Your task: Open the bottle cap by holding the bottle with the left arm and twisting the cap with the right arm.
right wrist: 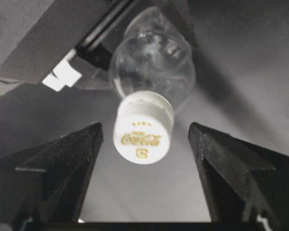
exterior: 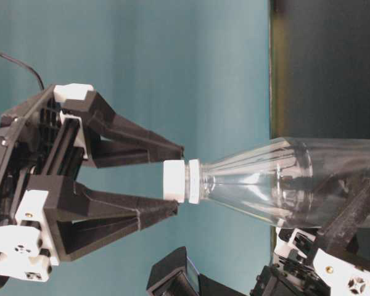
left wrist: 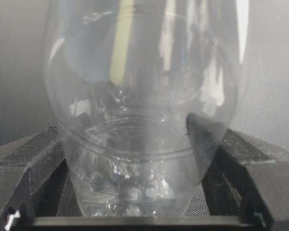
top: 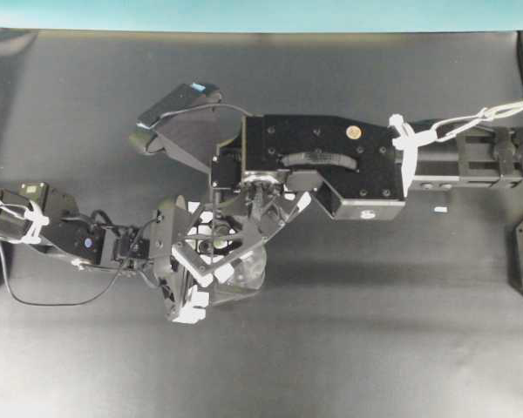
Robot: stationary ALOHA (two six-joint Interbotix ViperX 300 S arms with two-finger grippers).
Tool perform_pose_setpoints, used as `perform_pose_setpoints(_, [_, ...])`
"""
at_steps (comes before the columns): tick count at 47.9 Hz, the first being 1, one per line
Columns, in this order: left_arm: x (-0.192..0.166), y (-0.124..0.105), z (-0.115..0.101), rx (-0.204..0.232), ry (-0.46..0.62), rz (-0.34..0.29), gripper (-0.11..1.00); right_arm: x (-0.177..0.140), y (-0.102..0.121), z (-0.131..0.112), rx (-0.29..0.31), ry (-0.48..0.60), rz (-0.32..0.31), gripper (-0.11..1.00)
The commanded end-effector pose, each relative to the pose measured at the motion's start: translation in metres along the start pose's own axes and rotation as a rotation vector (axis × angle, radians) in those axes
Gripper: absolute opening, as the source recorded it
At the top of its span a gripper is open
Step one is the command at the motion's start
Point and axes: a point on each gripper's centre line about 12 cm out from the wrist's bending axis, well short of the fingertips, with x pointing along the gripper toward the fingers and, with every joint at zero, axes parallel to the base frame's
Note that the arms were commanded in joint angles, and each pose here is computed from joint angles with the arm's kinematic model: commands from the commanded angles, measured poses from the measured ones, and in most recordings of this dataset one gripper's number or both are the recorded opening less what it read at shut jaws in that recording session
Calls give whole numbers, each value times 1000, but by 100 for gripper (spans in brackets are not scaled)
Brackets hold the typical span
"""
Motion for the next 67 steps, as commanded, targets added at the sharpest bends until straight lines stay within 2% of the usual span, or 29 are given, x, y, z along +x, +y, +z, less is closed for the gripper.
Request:
perform_pose_setpoints(1, [2, -4, -7, 0, 26, -9, 81, -1, 12, -11, -32, -8, 20, 66])
perform_pose_setpoints(7, [2, -4, -6, 0, 24, -9, 81, 2, 12, -12, -37, -5, 17, 58])
perform_pose_setpoints(15, [2, -4, -6, 0, 24, -9, 81, 3, 12, -15, -52, 10, 13, 39])
perform_pose_setpoints(25, [2, -4, -7, 0, 27, -9, 81, 2, 10, -13, -97, 9, 12, 38])
perform_pose_setpoints(29, [2, -4, -7, 0, 26, -9, 81, 1, 9, -11, -154, 8, 14, 38])
perform_pose_setpoints(36, [1, -3, -7, -1, 27, -8, 81, 0, 6, -9, -276, 9, 11, 38])
perform_pose_setpoints(52, [1, -3, -7, -1, 27, -8, 81, 0, 5, -6, -698, 2, 14, 38])
perform_pose_setpoints(61, [2, -4, -7, 0, 26, -9, 81, 0, 5, -7, -889, -1, 15, 38])
perform_pose_setpoints(67, [2, -4, -7, 1, 24, -10, 81, 0, 5, -7, -992, 0, 17, 38])
